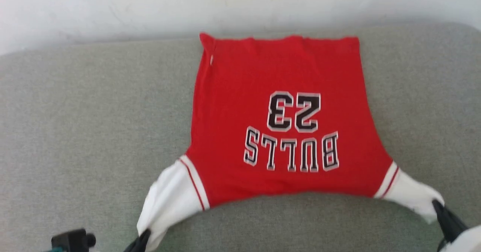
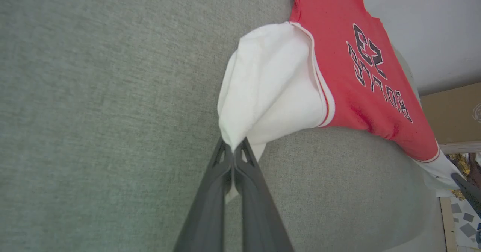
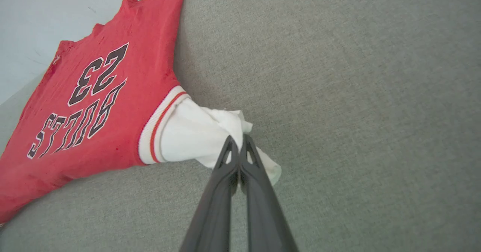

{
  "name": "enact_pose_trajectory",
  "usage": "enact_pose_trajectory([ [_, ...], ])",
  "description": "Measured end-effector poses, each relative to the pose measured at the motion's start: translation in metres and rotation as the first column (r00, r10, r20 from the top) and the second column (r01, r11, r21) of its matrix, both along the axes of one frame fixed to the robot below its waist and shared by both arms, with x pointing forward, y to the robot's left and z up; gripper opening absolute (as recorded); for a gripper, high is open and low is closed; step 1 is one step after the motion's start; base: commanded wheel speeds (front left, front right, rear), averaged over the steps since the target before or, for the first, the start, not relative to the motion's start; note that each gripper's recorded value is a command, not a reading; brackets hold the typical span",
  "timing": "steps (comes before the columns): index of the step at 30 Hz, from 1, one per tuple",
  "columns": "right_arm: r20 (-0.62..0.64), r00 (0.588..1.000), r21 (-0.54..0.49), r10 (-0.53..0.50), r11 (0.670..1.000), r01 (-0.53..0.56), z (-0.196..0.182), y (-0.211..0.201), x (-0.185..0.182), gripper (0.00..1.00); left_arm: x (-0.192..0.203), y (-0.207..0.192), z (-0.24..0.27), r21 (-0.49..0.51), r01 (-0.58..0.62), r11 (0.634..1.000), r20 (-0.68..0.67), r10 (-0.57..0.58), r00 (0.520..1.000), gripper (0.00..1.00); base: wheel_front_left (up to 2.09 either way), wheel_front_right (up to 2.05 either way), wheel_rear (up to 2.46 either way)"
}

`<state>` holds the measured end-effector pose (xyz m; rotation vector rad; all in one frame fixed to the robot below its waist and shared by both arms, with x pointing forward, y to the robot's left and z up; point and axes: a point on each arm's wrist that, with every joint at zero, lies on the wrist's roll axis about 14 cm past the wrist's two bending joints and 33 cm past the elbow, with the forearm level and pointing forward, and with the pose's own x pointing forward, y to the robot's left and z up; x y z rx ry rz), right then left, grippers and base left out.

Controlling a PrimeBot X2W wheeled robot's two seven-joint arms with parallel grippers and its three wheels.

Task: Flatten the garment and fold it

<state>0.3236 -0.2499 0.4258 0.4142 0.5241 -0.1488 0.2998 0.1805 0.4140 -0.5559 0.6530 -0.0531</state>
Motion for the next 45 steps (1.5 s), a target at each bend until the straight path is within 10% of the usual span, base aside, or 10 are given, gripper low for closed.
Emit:
enact_pose_trajectory([
  [15,-0.128,0.992,0.037,-0.019,0.999,0.024,-0.007,-0.012,-0.071,0.0,-0.047,0.005,0.026,-0.039,-0.034,0.999,0.033,0.035,0.999,0.0,0.0,0.0,0.0],
  [18,-0.111,0.994,0.034,-0.016,0.999,0.02,-0.005,-0.011,-0.069,0.46,-0.042,0.001,0.038,-0.039,-0.032,0.999,0.088,0.035,0.996,0.0,0.0,0.0,0.0],
  [19,-0.105,0.994,0.031,-0.016,0.999,0.019,-0.004,-0.011,-0.068,1.0,-0.039,0.0,0.041,-0.035,-0.03,0.999,0.104,0.034,0.994,0.0,0.0,0.0,0.0],
  [26,0.139,0.988,-0.147,0.065,0.988,-0.045,0.065,0.0,-0.003,1.0,-0.013,-0.011,0.059,-0.026,-0.011,1.0,0.204,0.016,0.979,0.0,0.0,0.0,0.0],
  [34,0.507,0.822,-0.386,0.259,0.921,-0.052,0.204,0.025,0.107,1.0,0.026,-0.026,0.067,-0.01,0.037,0.999,0.271,-0.033,0.962,0.0,0.0,0.0,0.0],
  [45,0.207,0.925,-0.45,0.319,0.87,-0.199,0.119,0.045,0.227,1.0,0.055,-0.028,0.036,-0.006,0.05,0.999,0.21,-0.047,0.977,0.0,0.0,0.0,0.0],
])
